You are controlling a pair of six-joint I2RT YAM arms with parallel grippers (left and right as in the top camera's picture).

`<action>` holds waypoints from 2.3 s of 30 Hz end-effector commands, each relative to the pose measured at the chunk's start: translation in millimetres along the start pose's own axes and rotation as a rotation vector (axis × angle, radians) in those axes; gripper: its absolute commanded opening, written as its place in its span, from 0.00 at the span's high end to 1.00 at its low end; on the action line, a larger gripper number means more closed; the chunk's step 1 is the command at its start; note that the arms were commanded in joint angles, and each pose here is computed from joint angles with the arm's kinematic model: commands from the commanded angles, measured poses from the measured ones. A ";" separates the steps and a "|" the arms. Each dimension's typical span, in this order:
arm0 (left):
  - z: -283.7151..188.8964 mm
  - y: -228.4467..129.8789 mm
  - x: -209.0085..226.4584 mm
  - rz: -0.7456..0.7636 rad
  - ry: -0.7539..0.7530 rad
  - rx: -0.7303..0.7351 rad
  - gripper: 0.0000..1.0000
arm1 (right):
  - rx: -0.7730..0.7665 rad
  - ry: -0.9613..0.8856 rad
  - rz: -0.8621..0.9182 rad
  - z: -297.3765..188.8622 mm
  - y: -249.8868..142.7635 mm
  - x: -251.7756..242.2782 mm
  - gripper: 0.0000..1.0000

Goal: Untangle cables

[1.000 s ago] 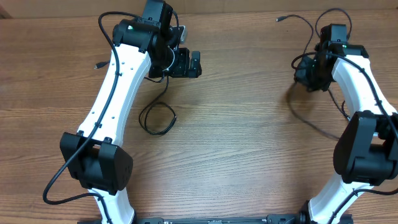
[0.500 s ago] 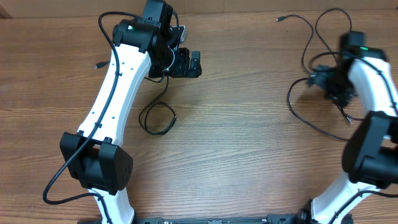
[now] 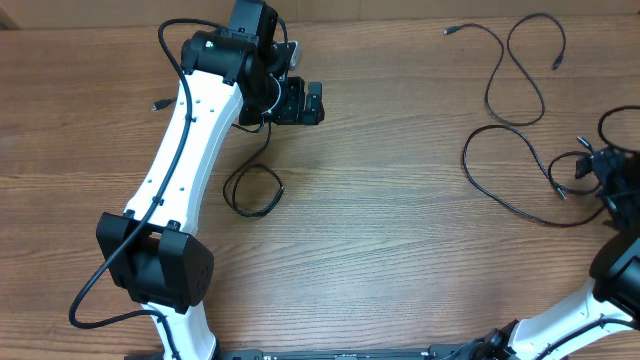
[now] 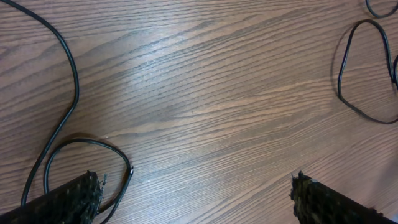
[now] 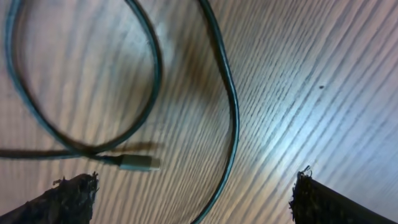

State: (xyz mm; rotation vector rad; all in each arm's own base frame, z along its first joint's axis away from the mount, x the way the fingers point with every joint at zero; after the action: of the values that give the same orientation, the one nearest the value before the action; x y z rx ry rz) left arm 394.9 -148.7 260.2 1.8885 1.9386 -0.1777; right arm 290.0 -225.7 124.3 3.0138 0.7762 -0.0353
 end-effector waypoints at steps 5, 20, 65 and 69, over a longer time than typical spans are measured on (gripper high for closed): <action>-8.3 2.8 -5.1 0.004 -0.006 -0.030 0.01 | 0.041 0.024 0.052 37.0 -17.3 -1.6 0.05; -8.3 2.8 -5.1 0.004 -0.006 -0.030 0.00 | 0.029 0.029 0.073 63.7 -24.4 -3.4 0.39; -8.3 2.8 -5.1 0.003 -0.007 -0.029 0.00 | -0.260 0.456 -0.286 -50.2 19.7 153.6 0.32; -8.3 2.8 -5.1 0.004 -0.007 -0.029 0.00 | -0.264 0.464 -0.367 -24.7 5.9 193.8 0.27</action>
State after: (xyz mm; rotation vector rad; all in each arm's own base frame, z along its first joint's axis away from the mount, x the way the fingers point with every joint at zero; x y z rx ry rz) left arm 394.7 -148.7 260.1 1.8888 1.9390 -0.1787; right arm 448.1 -153.6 168.0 2.6130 1.1682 0.7421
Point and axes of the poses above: each gripper's point midway between its finger pads, its own z axis out along the fingers, its own x axis along the line the jaws close on, y = z × x, the point moved 7 cm from there along -z, back along the fingers, and after that the axes turned 9 degrees about -z, right-handed, at the moved point
